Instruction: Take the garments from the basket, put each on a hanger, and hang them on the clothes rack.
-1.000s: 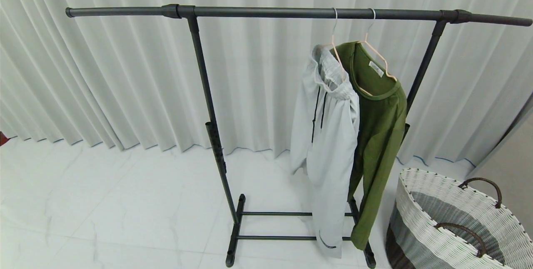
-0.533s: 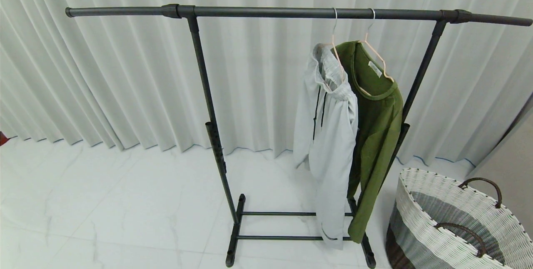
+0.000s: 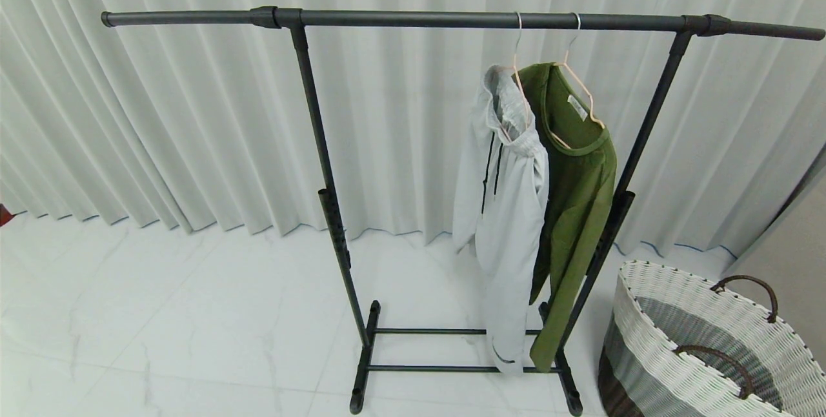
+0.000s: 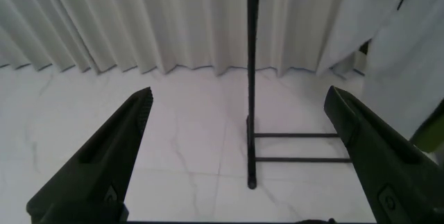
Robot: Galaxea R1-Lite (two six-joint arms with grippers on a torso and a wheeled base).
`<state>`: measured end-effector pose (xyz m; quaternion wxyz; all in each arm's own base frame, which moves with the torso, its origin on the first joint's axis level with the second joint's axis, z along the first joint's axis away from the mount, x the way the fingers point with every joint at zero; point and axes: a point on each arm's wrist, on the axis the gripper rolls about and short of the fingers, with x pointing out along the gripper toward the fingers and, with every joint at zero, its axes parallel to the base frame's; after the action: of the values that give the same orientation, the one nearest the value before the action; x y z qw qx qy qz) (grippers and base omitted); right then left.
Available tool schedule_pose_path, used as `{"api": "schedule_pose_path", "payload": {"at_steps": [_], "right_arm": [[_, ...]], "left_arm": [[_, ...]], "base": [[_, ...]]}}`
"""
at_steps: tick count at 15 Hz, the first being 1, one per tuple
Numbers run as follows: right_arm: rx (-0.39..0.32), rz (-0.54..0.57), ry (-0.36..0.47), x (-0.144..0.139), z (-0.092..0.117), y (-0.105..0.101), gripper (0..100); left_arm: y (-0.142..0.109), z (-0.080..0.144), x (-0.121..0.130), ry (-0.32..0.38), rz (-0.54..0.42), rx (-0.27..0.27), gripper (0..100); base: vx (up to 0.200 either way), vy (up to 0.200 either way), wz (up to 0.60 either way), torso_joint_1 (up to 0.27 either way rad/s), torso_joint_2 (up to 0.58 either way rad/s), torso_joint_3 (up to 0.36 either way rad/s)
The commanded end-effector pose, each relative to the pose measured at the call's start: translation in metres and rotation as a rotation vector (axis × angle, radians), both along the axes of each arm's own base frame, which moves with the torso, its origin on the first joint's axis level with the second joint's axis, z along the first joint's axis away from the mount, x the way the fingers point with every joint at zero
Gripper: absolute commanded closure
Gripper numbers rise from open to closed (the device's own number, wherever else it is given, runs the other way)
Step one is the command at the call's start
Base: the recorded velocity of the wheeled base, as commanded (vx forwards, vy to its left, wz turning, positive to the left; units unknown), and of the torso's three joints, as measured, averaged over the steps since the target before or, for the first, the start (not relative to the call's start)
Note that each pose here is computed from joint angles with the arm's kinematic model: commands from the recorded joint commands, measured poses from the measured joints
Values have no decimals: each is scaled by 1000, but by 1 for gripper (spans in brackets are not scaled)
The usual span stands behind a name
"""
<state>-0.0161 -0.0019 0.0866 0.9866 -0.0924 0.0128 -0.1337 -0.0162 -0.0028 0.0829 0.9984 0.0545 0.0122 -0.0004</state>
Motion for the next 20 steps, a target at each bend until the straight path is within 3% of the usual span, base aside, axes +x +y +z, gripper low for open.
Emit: {"api": "schedule_pose_path", "payload": {"at_steps": [1,5,8,9,10,12,14,15,17,18,20], "right_arm": [[1,2,9,1,0,0,0],[27,39,5,1,-1,-1,0],[55,195,-57,-4,-2,0,0],[67,247,-65,-5,-2,1,0],[69,263,-63,-7,-6,2,0],[98,258,-16,-7,-11,1,0],[105,257,-17,-7,-11,1,0],[120,258,-19,-7,-11,1,0],[126,258,-20,-7,-11,1,0],[127,260,-20,-7,-11,2,0],[129,260,-20,-7,-11,2,0]], "left_arm": [[0,-1,1,15,-24,-1,0],[-2,-2,0,36,-113,8,0],[0,-1,0,41,-243,9,0],[0,-1,0,41,-248,9,0],[1,-1,0,39,-210,6,0],[6,-2,1,40,11,-5,0],[8,-3,1,35,116,-97,0],[9,-3,1,27,152,-184,0],[9,-2,1,20,161,-238,0],[9,-2,0,19,184,-222,0],[7,-3,-1,17,303,-81,0]], "base": [[0,0,0,0,0,0],[0,0,0,0,0,0],[0,0,0,0,0,0],[0,0,0,0,0,0],[0,0,0,0,0,0],[0,0,0,0,0,0],[0,0,0,0,0,0],[0,0,0,0,0,0],[0,0,0,0,0,0],[0,0,0,0,0,0],[0,0,0,0,0,0]]}}
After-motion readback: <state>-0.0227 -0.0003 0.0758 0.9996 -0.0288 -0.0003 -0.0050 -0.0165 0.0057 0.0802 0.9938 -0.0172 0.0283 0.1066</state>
